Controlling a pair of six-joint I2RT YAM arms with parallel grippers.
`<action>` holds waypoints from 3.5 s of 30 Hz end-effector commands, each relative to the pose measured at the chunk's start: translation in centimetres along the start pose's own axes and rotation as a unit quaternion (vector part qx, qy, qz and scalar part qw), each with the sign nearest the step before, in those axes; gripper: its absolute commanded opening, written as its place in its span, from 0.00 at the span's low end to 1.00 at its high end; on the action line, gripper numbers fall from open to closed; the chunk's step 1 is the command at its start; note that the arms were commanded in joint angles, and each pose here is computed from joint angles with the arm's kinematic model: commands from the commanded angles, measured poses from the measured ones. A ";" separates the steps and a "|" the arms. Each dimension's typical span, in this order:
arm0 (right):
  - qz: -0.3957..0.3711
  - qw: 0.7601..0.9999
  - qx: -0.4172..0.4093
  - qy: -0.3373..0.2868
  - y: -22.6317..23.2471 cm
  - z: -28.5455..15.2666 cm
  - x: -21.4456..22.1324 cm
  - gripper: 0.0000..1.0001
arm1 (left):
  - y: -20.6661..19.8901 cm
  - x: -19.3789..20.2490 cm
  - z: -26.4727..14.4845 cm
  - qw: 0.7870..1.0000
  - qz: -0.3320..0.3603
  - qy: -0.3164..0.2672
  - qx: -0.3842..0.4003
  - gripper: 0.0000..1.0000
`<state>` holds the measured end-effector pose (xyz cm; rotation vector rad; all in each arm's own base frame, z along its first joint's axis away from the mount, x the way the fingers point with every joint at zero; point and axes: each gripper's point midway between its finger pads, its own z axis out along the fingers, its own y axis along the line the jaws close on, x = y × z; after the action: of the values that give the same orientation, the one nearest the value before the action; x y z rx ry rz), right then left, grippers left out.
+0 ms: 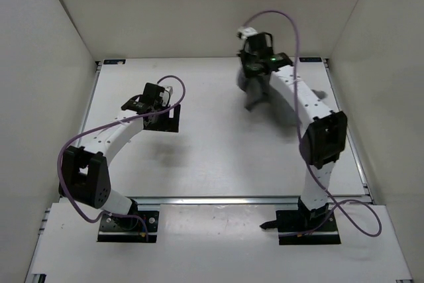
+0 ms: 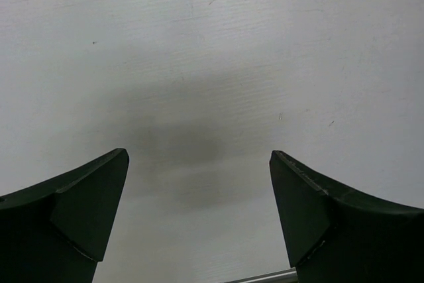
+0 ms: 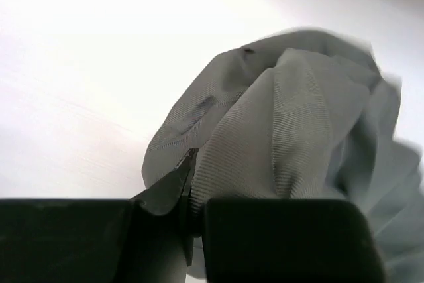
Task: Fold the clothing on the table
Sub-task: Move the skirt to the center of the board, then flatten the skirt out
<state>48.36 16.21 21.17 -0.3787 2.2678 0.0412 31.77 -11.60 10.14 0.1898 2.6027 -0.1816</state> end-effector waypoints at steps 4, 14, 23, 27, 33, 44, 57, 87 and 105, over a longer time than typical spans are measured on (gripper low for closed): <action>0.008 0.957 -0.182 -0.226 8.1 -15.0 -13.4 0.00 | -0.5 -6.0 -3.3 0.995 -0.037 -0.091 0.028 0.99; 0.145 0.964 -0.126 -0.183 -3.9 -12.6 -1.1 0.00 | -1.2 -6.9 -7.0 0.987 -0.045 -0.149 0.048 0.99; 0.197 0.966 -0.168 0.007 0.8 -6.2 14.3 0.00 | -2.9 -3.4 -5.4 0.990 -0.037 -0.107 0.081 0.99; 0.167 0.961 -0.220 -0.029 3.3 -6.7 10.0 0.00 | -2.8 -3.4 -5.4 0.990 -0.032 -0.109 0.082 0.99; 0.091 0.915 -0.368 -0.138 8.4 -13.0 -3.6 0.01 | -2.0 -3.9 -5.9 0.988 -0.043 -0.127 0.079 0.98; 0.143 0.889 -0.346 -0.265 1.5 -19.3 -8.2 0.00 | -1.6 -5.6 -6.2 0.985 -0.047 -0.148 0.078 0.98; 0.316 0.931 -0.141 0.115 -1.8 -4.1 16.3 0.00 | -5.4 -5.2 -3.3 0.986 -0.020 -0.101 0.129 0.98; 0.189 0.882 -0.350 -0.254 2.9 -20.0 -9.1 0.00 | 1.4 -11.3 -10.1 0.963 -0.104 -0.250 0.017 0.99; 0.272 0.954 -0.117 0.048 -3.0 -3.6 12.9 0.61 | -7.7 -6.8 -7.7 0.969 -0.016 -0.184 0.167 0.99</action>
<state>36.45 9.90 7.05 0.3269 2.6895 0.6457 33.42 -15.98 20.53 0.1047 2.2213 -0.4850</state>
